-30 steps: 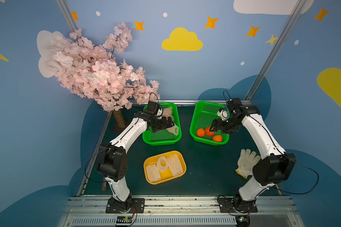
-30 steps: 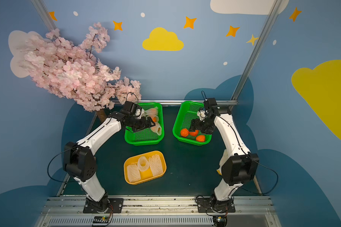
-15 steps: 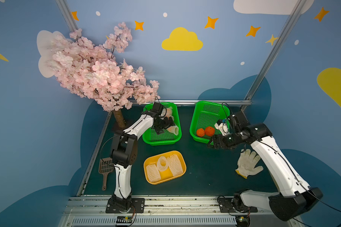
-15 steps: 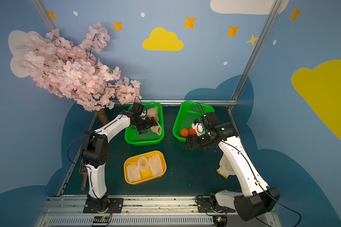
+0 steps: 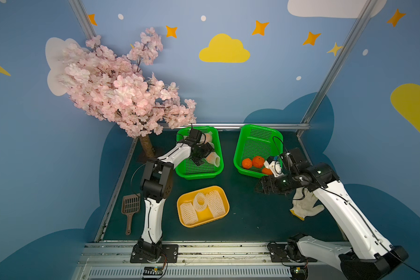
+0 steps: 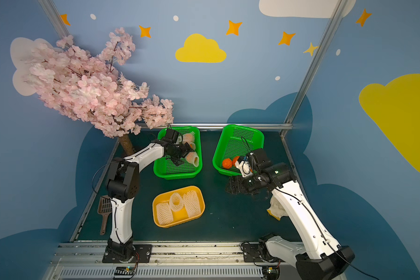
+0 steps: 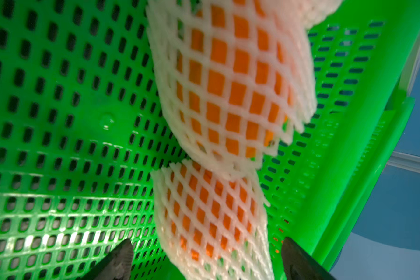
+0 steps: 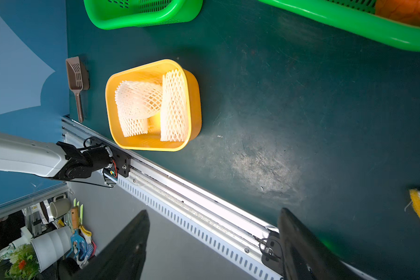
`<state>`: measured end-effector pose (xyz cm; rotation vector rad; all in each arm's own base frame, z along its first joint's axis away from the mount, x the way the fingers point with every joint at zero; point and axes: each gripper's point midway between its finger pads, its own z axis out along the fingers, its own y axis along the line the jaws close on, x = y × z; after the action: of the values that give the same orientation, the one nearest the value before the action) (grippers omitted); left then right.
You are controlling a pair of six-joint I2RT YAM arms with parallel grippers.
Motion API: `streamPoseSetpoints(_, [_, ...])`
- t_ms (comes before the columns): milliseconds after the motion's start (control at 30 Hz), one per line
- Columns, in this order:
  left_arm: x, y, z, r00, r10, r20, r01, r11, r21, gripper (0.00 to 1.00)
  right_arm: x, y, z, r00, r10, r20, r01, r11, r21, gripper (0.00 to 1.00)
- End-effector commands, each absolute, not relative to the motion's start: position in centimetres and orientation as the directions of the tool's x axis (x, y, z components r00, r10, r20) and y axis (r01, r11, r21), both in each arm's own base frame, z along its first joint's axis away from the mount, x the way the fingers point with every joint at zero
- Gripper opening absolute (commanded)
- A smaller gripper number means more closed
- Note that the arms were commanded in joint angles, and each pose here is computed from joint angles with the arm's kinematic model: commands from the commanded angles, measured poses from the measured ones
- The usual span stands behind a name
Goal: Remove foam nets from oranges
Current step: Pick up the orange from the basket.
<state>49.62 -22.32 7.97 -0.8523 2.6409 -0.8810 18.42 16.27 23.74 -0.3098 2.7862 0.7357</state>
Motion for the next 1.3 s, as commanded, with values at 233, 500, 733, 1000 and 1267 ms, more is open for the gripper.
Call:
streamPoseSetpoints(233, [51.4,-22.3,5.6,-0.775,-0.632,-0.013,-0.534,0.665,-0.522,0.87,17.6,16.5,23.4,-0.950,-0.149,-0.273,-0.267,0.842,0.469,0.82])
streamPoseSetpoints(500, [51.1,-23.1,5.6,-0.796,-0.605,-0.028,-0.504,0.688,-0.523,0.63,17.4,16.4,23.1,-0.948,-0.145,-0.282,-0.268,0.841,0.470,0.82])
streamPoseSetpoints(733, [51.0,-22.9,8.9,-0.824,-0.557,-0.099,-0.420,0.719,-0.554,0.55,17.9,16.2,23.5,-0.923,-0.124,-0.364,-0.294,0.837,0.462,0.82])
streamPoseSetpoints(1000, [49.2,-23.4,14.6,-0.843,-0.509,-0.175,-0.303,0.717,-0.627,0.54,18.1,16.0,23.3,-0.914,-0.101,-0.392,-0.292,0.836,0.465,0.82])
streamPoseSetpoints(1267, [45.8,-24.8,20.0,-0.873,-0.439,-0.214,-0.188,0.707,-0.681,0.54,18.2,16.3,23.5,-0.918,-0.086,-0.386,-0.285,0.822,0.493,0.82])
